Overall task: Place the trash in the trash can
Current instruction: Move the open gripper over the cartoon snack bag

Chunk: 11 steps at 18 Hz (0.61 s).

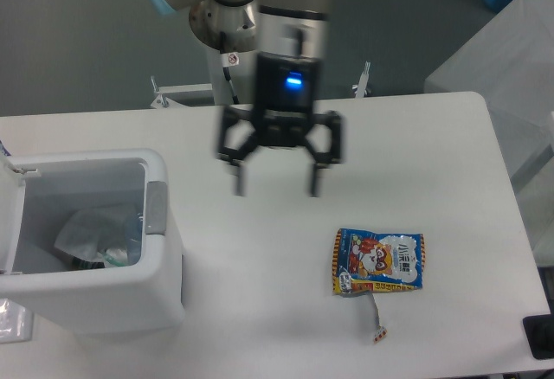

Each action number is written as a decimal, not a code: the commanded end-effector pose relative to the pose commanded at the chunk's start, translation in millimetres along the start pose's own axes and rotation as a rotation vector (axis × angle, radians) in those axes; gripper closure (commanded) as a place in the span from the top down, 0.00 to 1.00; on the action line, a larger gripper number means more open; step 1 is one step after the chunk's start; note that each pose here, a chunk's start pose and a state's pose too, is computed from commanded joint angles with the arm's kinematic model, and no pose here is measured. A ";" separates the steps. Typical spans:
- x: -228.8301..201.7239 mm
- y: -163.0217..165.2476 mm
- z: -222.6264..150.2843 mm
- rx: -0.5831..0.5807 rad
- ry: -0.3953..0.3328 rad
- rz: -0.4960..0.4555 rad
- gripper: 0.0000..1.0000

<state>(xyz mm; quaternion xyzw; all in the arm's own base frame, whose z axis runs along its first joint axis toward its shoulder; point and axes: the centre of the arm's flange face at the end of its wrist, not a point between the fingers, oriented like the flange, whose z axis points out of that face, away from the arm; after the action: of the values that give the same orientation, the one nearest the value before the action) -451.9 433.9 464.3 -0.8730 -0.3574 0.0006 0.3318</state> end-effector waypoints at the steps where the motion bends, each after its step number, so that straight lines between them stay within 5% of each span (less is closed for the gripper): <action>1: -14.7 -1.2 12.8 -0.009 -0.008 -0.015 1.00; 6: -74.1 -10.0 77.8 -0.076 -0.100 -0.029 1.00; 11: -98.6 -2.6 139.6 -0.146 -0.084 0.018 1.00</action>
<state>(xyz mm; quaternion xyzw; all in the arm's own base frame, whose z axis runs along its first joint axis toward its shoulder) -560.2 454.5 333.7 -0.8972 -0.3623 0.0143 0.2520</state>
